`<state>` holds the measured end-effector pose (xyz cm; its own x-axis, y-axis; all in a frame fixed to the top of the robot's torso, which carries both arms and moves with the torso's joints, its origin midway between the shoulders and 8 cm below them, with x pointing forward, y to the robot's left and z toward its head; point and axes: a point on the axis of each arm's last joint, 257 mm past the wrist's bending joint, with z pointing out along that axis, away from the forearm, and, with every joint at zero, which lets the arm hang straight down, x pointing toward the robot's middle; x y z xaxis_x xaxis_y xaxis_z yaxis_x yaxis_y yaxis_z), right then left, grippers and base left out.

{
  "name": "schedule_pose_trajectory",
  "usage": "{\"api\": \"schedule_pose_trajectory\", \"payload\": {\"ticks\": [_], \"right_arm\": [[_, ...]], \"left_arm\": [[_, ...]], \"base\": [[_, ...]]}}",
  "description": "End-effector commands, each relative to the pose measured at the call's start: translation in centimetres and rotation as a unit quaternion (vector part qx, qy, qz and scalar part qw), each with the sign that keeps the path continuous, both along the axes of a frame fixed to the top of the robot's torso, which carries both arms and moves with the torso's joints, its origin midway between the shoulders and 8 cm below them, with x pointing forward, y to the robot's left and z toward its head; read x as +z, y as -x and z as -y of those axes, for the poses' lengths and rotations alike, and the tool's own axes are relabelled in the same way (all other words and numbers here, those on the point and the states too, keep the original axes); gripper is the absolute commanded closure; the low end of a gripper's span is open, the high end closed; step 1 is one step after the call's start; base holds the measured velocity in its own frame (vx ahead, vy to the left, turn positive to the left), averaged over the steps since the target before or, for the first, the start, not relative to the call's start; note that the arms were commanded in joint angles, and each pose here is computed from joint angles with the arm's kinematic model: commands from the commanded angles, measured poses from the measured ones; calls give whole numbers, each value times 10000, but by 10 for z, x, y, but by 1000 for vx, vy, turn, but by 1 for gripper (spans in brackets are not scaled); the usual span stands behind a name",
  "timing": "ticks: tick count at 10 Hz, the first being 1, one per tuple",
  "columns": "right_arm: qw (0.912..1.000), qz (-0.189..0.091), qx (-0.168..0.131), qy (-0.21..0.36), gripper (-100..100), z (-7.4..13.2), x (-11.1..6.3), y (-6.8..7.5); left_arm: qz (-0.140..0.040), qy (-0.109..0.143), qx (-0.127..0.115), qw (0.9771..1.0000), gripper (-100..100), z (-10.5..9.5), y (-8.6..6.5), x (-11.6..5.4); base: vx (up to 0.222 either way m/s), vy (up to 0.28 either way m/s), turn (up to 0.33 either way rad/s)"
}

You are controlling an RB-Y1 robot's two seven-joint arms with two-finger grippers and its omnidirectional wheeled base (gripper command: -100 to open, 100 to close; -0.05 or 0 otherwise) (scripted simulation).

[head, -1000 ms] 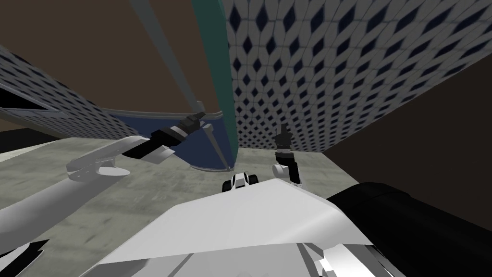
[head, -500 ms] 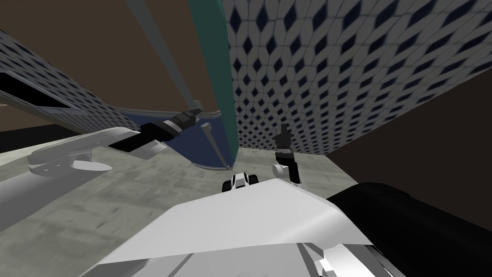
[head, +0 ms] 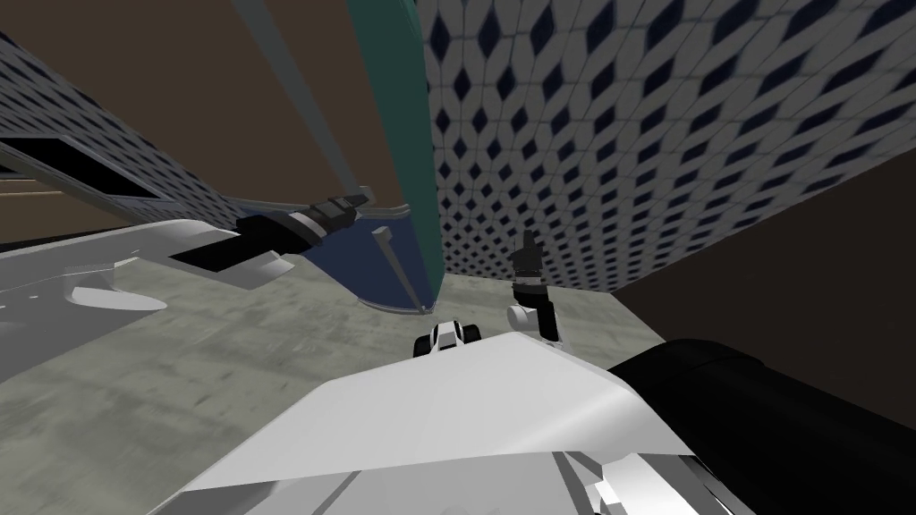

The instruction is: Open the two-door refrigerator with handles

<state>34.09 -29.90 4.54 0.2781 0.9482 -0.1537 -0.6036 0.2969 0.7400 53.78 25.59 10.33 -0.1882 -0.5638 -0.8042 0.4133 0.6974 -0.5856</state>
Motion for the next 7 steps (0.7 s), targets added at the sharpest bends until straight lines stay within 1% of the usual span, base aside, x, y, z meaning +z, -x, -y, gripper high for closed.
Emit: {"api": "schedule_pose_trajectory", "payload": {"ticks": [1,2,3,4,5,7], "right_arm": [[10000,0,0,0,0,0,0,0],[10000,-1,0,0,0,0,0,0],[10000,0,0,1,0,0,0,0],[10000,0,0,1,0,0,0,0],[10000,0,0,2,0,0,0,0],[10000,-1,0,4,0,0,0,0]], "left_arm": [[-2,-17,35,10000,-100,0,2,9],[4,-17,14,10000,-100,1,1,6],[1,-14,21,10000,100,1,1,6],[17,-14,-189,9998,100,17,10,8],[30,-14,-398,9992,100,32,19,10],[49,-14,-817,9966,100,62,39,12]], "base": [[79,-52,-33],[50,-31,-2],[6,-5,1],[-55,135,23],[-165,317,6],[-162,335,2]]}}
